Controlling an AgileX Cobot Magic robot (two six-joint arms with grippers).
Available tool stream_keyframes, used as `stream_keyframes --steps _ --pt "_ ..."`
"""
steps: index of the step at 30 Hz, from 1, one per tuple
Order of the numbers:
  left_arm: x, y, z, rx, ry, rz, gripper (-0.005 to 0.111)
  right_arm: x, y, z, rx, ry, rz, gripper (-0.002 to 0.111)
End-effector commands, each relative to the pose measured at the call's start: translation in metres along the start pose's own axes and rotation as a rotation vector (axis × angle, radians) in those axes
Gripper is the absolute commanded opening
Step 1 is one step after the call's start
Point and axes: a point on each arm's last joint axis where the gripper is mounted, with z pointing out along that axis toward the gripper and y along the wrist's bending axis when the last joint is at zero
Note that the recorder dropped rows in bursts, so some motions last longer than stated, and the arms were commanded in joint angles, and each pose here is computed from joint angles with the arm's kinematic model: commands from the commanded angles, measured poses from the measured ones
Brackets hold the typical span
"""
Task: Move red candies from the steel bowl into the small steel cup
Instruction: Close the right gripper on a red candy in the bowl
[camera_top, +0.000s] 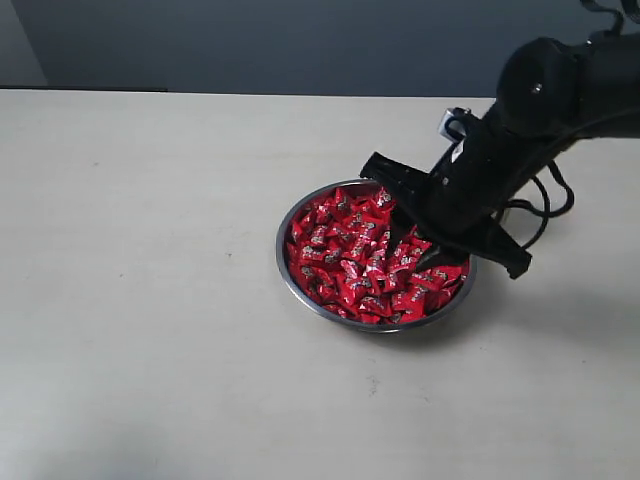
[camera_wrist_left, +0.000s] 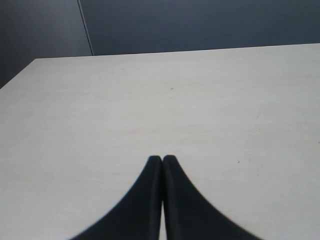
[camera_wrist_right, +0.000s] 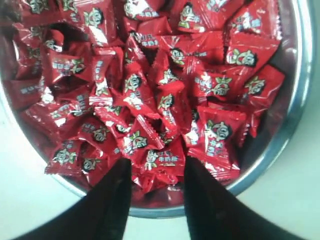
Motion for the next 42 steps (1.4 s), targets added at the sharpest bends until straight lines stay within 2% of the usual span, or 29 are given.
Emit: stream_keyframes --steps 1,15,22,27,42 --pt "0.001 0.000 0.000 0.005 -0.008 0.002 0.000 -0.004 0.007 -0.006 0.204 -0.043 0.004 0.035" --pt "0.001 0.000 0.000 0.005 -0.008 0.002 0.000 -0.008 0.005 0.037 0.297 0.011 0.031 0.035" --pt "0.001 0.000 0.000 0.005 -0.008 0.002 0.000 -0.010 0.007 0.040 0.276 -0.003 0.018 0.035" --pt "0.001 0.000 0.000 0.005 -0.008 0.002 0.000 -0.006 0.002 0.038 0.334 0.034 0.016 0.035" --pt "0.001 0.000 0.000 0.005 -0.008 0.002 0.000 -0.014 0.013 0.042 0.204 -0.049 0.003 0.035"
